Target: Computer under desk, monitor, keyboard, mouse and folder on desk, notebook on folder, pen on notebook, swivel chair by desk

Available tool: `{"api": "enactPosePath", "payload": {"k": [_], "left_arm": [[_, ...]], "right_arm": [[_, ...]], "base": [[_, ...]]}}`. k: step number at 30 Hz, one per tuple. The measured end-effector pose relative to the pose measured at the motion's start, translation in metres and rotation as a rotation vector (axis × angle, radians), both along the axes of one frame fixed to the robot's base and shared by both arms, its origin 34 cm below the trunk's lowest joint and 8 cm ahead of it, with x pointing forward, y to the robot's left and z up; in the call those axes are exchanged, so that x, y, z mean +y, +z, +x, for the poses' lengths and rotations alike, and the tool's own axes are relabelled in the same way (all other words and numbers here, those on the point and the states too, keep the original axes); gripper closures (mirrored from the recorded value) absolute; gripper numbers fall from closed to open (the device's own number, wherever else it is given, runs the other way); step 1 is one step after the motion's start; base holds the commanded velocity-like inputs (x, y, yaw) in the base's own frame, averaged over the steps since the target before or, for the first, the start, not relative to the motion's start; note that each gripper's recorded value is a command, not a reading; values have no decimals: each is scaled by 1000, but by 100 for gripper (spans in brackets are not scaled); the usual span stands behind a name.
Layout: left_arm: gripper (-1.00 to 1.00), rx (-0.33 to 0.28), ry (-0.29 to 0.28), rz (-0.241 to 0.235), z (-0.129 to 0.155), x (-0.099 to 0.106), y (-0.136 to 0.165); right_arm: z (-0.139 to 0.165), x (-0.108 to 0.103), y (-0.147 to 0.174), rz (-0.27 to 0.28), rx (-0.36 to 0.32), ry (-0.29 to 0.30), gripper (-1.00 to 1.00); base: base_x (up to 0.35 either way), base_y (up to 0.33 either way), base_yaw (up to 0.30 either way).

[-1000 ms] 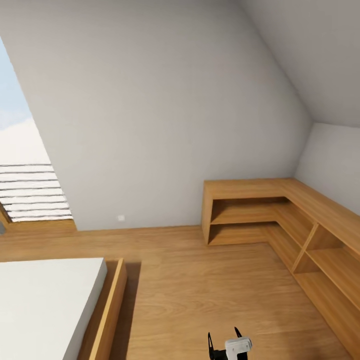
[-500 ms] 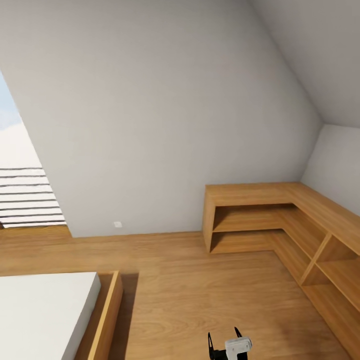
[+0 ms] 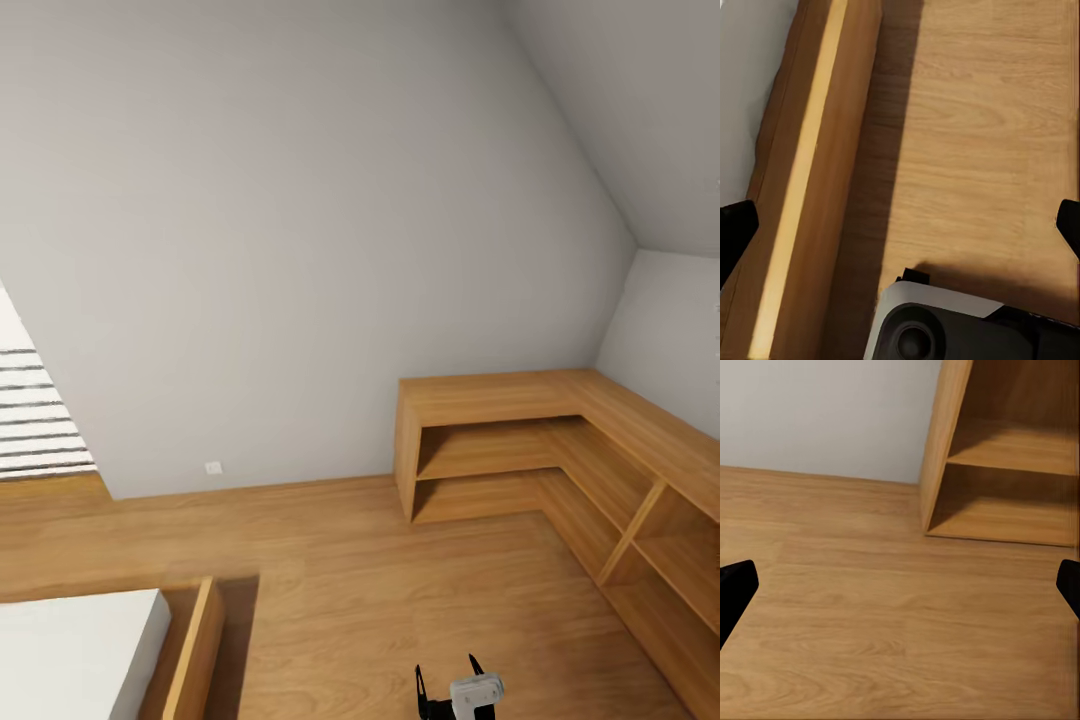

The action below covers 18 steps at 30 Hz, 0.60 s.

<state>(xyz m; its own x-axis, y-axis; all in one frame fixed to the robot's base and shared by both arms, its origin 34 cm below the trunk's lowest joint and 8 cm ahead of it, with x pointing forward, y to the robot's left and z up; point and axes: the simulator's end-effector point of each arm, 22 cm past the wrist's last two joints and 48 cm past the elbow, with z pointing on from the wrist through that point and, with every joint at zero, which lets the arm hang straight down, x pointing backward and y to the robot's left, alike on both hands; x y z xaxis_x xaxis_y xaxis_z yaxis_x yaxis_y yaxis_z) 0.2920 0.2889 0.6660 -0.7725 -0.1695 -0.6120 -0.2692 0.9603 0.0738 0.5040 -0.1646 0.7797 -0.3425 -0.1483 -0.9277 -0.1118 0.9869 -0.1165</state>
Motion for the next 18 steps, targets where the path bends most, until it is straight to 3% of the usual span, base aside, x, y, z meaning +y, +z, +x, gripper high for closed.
{"api": "enactPosePath", "payload": {"k": [18], "left_arm": [[-100, 0, 0, 0, 0, 0, 0]], "right_arm": [[0, -1, 0, -1, -2, 1, -100]], "base": [[322, 0, -265]]}}
